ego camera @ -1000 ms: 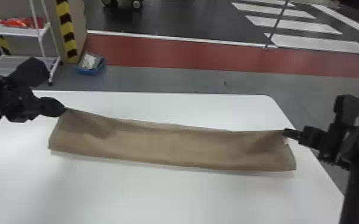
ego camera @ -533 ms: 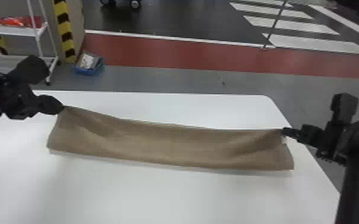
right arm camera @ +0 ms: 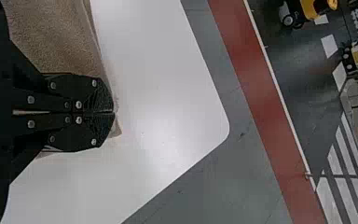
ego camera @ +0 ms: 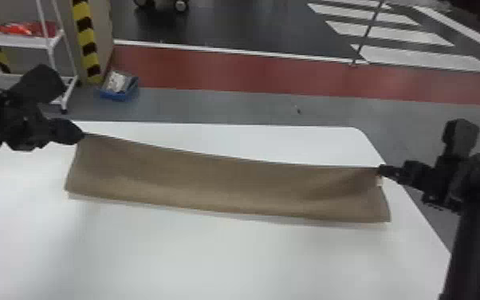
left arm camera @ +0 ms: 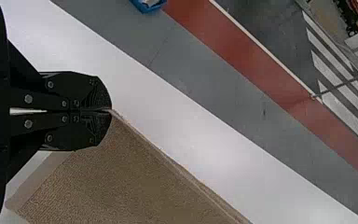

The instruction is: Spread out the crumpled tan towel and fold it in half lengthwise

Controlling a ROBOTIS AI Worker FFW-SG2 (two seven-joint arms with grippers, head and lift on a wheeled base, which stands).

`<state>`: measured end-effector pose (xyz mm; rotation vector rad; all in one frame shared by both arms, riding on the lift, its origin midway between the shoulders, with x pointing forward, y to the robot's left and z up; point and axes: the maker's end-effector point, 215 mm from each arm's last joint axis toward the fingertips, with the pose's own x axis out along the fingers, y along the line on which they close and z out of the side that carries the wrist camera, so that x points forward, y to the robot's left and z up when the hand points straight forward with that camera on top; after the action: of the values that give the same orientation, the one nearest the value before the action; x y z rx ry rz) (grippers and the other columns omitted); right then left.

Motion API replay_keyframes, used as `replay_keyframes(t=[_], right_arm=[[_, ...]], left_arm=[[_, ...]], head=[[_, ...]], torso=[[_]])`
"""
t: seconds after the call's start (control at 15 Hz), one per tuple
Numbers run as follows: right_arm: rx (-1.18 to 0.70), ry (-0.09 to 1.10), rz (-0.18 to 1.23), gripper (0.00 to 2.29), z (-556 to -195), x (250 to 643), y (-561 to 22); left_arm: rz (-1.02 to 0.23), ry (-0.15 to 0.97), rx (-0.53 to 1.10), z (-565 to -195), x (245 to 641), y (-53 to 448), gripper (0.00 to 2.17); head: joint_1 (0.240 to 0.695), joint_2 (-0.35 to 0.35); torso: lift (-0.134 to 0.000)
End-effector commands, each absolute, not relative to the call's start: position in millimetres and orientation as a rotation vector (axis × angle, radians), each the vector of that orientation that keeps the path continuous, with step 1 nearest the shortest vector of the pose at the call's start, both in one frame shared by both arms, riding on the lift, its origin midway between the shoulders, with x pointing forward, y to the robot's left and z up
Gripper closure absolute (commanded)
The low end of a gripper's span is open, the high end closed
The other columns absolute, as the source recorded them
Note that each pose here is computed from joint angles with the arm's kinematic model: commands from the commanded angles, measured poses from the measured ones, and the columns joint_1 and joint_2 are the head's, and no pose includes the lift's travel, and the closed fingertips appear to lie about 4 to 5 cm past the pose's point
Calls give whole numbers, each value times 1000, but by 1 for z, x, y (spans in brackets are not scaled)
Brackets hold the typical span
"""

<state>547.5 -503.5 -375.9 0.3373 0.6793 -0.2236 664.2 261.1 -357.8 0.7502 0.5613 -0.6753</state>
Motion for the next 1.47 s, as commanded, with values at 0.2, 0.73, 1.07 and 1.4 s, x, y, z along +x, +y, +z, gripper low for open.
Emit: replay_keyframes(t=[0.2, 0.73, 1.07, 1.4], right_arm=[[340, 671, -227, 1166, -375, 553, -510], [318, 686, -226, 1166, -391, 557, -515], [305, 690, -218, 1166, -397, 561, -513], [296, 693, -213, 1166, -397, 562, -512]], left_arm=[[-672, 548, 747, -352, 670, 256, 1146], [-659, 555, 767, -365, 682, 239, 1143], [-653, 552, 771, -374, 684, 227, 1129], [-628, 543, 777, -383, 684, 224, 599]], head=[[685, -218], [683, -234], [688, -239], [691, -244]], torso=[[-123], [-123], [-123], [-123]])
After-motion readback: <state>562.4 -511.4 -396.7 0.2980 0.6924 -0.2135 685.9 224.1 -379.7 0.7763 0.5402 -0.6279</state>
